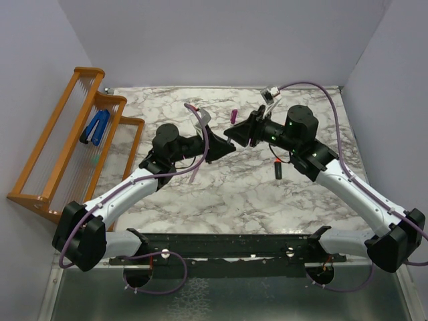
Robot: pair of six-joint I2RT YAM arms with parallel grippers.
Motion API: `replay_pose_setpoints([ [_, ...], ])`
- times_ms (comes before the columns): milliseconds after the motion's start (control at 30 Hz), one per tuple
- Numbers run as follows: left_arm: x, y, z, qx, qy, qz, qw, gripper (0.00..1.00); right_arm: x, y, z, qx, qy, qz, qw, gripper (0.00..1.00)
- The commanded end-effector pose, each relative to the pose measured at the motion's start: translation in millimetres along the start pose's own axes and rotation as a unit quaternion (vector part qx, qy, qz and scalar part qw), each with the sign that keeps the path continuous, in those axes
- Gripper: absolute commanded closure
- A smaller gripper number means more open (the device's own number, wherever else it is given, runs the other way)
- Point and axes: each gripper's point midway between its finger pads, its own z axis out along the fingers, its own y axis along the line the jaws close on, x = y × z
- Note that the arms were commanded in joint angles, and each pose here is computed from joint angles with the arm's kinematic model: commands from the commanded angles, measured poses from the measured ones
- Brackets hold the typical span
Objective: Insert the pens into the pen caps
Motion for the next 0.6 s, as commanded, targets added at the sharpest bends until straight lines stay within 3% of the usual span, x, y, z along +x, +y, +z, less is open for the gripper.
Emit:
replay_pose_setpoints([
  [0, 0.7, -2.8, -4.2, -0.001, -0.004, 0.008, 1.0, 1.0, -45.5, 4.2, -1.6, 0.02, -0.055, -0.04, 0.998, 0.55],
  [267, 0.9, -6.5, -9.3, -0.001, -0.007, 0.011, 1.0, 1.0, -94.2, 15.3, 2.6, 0.021, -0.096, -0.078, 0.992, 0.54],
  [567, -2.6, -9.1, -11.6, -0.001, -0.013, 0.017, 1.0, 1.0, -89.1, 13.3, 5.9, 0.022, -0.082, -0.073, 0.994, 0.54],
])
